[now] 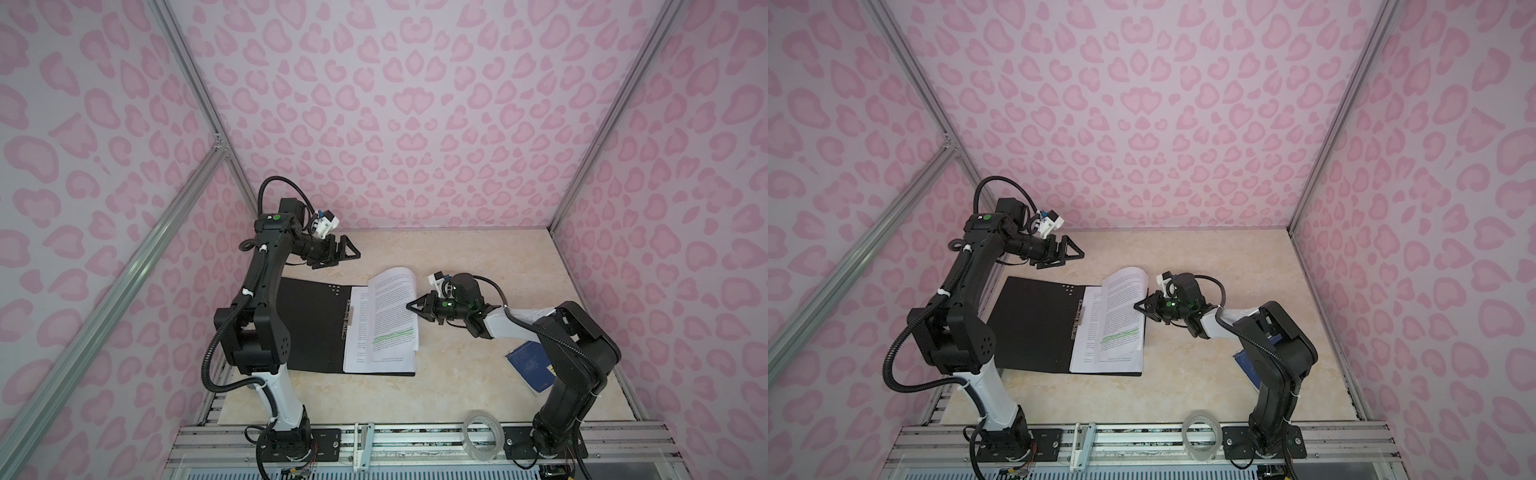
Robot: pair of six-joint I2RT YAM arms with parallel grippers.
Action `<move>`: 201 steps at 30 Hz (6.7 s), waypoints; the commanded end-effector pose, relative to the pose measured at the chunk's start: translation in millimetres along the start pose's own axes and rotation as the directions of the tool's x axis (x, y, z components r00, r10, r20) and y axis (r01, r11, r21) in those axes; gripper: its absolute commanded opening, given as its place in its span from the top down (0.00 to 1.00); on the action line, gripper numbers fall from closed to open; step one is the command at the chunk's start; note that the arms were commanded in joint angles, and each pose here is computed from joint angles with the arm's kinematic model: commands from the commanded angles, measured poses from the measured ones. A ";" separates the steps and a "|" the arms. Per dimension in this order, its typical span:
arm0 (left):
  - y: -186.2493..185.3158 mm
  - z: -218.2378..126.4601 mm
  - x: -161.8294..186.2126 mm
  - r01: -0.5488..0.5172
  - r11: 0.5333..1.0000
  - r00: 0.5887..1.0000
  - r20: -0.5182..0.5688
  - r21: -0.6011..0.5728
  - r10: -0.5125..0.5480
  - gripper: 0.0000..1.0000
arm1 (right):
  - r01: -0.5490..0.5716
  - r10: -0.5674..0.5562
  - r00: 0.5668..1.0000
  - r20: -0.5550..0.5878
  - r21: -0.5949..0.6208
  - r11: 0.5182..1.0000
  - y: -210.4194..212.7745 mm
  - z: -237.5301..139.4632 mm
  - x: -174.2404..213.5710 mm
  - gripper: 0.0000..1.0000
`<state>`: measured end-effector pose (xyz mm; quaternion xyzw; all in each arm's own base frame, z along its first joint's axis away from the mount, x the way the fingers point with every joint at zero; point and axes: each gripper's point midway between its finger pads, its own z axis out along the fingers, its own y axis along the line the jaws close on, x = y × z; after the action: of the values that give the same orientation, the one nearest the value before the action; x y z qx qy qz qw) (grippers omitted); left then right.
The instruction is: Put the files into the folder
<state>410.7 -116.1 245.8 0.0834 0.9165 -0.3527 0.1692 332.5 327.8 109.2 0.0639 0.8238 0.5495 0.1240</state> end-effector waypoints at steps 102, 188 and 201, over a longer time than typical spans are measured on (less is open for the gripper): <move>25.2 42.2 60.5 0.041 0.999 0.988 -0.147 0.001 -0.040 0.01 | 0.199 -0.099 0.956 -0.277 0.359 0.912 -75.2 15.7 91.3 0.86; 83.9 116.5 152.1 0.183 0.980 0.942 -0.270 -0.084 -0.199 0.02 | 0.182 -0.061 0.942 -0.331 0.351 0.919 -84.0 9.6 126.0 0.83; 72.6 96.3 129.3 0.123 0.987 0.965 -0.219 -0.103 -0.143 0.02 | 0.272 -0.155 0.936 -0.316 0.371 0.888 -48.3 -12.2 111.4 0.77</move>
<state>336.1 -123.3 78.6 0.0486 0.9485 -0.3101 0.0421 229.6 339.1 59.4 -0.0758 0.9178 0.3857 0.0561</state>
